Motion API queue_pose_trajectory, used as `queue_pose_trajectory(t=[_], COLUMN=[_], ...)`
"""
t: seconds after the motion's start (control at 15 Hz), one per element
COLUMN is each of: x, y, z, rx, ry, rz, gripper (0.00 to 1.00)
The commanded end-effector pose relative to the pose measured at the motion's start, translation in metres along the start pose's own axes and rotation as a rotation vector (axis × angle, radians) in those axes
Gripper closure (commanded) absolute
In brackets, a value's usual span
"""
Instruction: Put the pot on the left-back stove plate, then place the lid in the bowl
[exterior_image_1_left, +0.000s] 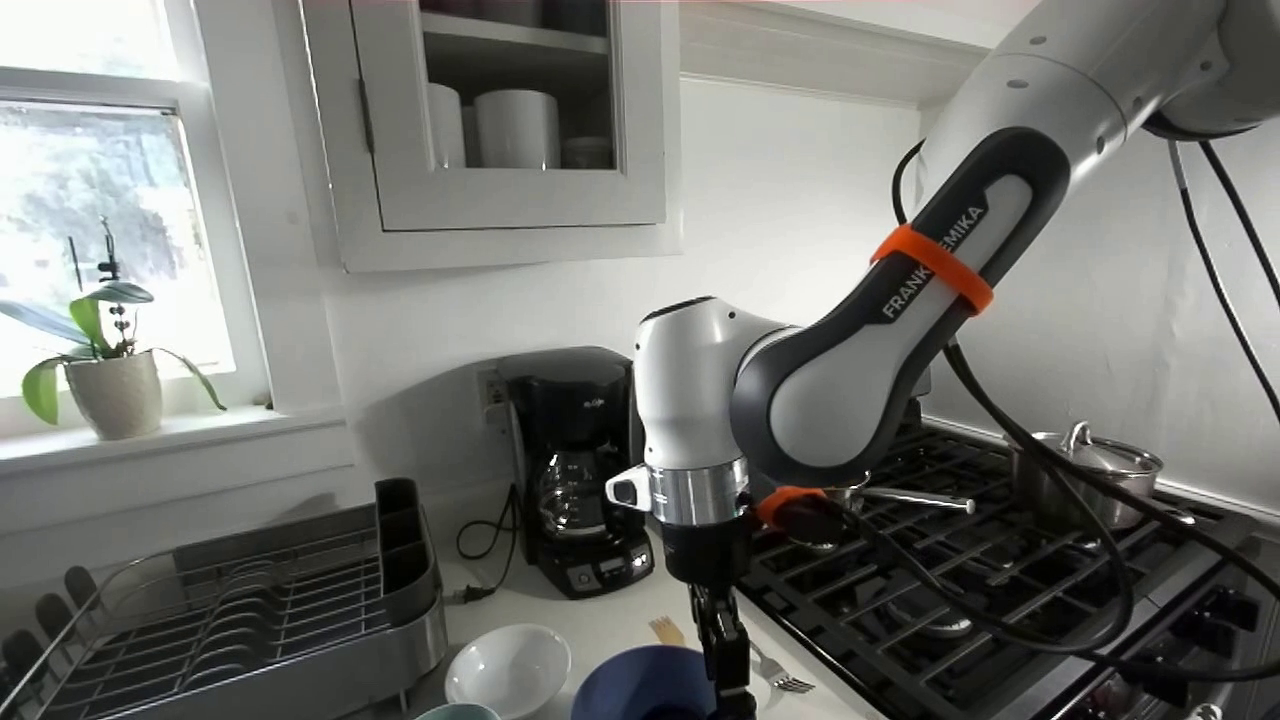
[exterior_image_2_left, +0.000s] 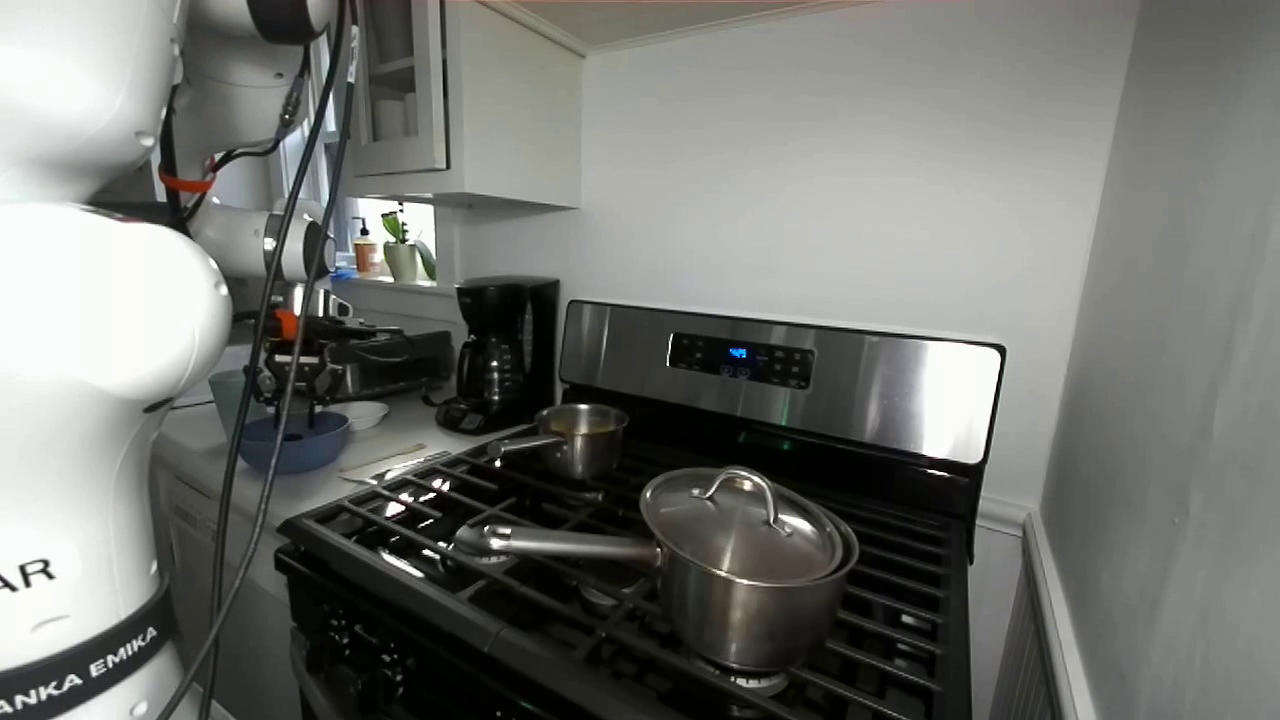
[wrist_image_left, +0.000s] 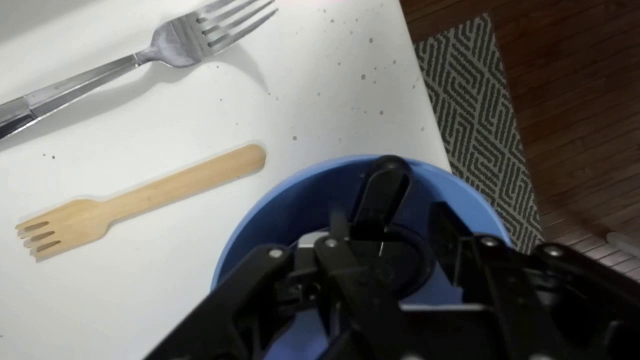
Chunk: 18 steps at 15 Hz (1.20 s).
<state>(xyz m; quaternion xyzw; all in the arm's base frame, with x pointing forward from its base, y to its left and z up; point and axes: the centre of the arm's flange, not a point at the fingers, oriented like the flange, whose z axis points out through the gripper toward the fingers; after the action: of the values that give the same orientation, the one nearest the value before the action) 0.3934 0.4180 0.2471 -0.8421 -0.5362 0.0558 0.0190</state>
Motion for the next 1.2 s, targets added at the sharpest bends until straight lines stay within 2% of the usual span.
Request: queue_pose_trajectory(t=[0.0, 0.2, 0.27, 0.47, 0.73, 1.0, 1.13], x=[0.017, 0.012, 0.005, -0.032, -0.097, -0.147, -0.163], y=[-0.001, -0.003, -0.004, -0.006, -0.025, -0.041, -0.049], z=[-0.003, -0.023, -0.034, -0.057, -0.079, -0.11, -0.13], rx=[-0.014, -0.007, 0.019, 0.104, 0.157, 0.104, 0.042], ry=[-0.02, 0.011, 0.028, 0.034, 0.076, 0.132, 0.161], rz=[0.017, 0.021, 0.026, 0.156, 0.398, 0.582, 0.654], gripper=[0.23, 0.01, 0.0, 0.0, 0.0, 0.0, 0.0])
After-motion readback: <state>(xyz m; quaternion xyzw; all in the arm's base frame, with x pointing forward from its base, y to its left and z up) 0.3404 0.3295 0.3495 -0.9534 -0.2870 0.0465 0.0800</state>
